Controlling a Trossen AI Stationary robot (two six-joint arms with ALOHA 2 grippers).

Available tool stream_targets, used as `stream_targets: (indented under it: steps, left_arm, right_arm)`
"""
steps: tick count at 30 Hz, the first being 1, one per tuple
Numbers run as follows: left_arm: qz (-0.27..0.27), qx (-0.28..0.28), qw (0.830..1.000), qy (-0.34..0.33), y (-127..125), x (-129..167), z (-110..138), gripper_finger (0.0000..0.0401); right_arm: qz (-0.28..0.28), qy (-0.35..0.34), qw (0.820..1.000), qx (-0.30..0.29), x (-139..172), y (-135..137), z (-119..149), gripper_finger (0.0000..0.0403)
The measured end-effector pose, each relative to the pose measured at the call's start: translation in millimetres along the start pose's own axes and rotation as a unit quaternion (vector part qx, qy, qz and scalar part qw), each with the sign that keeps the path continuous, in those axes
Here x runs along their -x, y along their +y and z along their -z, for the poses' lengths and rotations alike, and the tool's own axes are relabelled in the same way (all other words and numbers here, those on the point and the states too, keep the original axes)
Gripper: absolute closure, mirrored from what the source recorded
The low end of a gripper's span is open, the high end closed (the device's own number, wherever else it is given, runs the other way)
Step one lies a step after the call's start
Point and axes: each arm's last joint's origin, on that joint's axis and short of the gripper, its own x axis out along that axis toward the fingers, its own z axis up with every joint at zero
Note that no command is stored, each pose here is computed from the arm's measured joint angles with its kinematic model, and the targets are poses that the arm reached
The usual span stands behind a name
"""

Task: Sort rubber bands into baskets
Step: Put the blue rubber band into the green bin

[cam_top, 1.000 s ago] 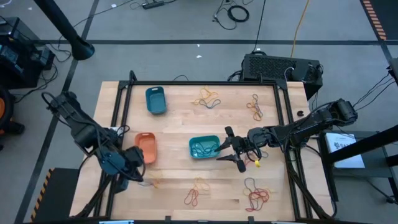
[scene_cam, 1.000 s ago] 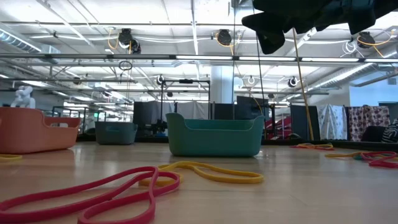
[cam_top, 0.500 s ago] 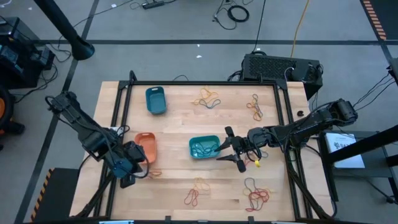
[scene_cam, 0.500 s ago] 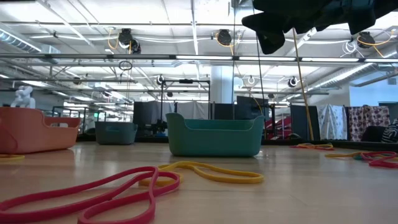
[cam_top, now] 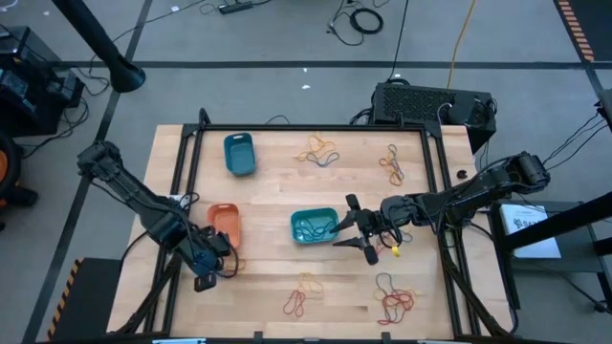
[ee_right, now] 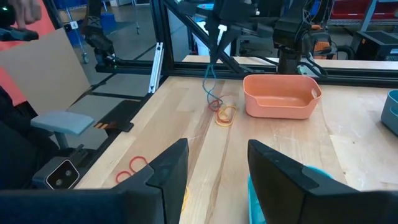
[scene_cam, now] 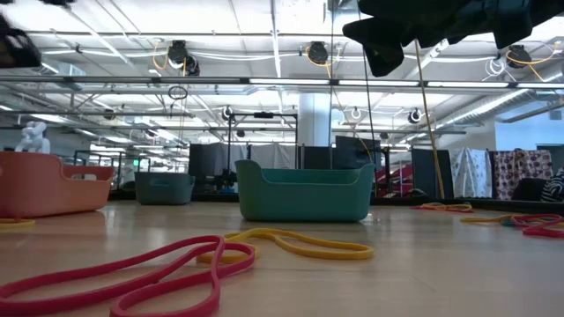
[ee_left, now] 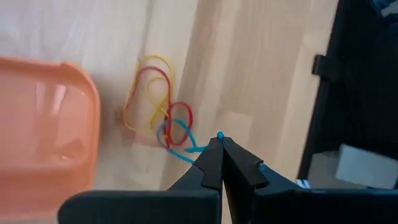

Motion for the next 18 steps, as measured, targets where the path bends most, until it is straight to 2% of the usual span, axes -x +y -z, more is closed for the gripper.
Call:
stream_targets:
  steps: [5, 9, 13, 18]
  left_arm:
    - [0.029, -0.031, 0.998, -0.053, 0.3, 3.0, -20.0, 0.0393]
    - [0.081, -0.059, 0.988, -0.116, -7.5, 18.4, -43.7, 0.0393]
    - [0.143, -0.081, 0.973, -0.160, -22.1, 48.0, -62.7, 0.0393]
    - [0.180, -0.086, 0.964, -0.177, -37.5, 95.1, -72.8, 0.0393]
  right_arm:
    - [0.000, 0.000, 1.000, 0.003, 0.0, 0.0, 0.0, 0.0243]
    - [0.000, 0.000, 1.000, 0.003, 0.0, -0.1, 0.0, 0.0243]
    - [0.000, 0.000, 1.000, 0.003, 0.0, -0.1, 0.0, 0.0243]
    - [0.000, 0.000, 1.000, 0.003, 0.0, -0.1, 0.0, 0.0243]
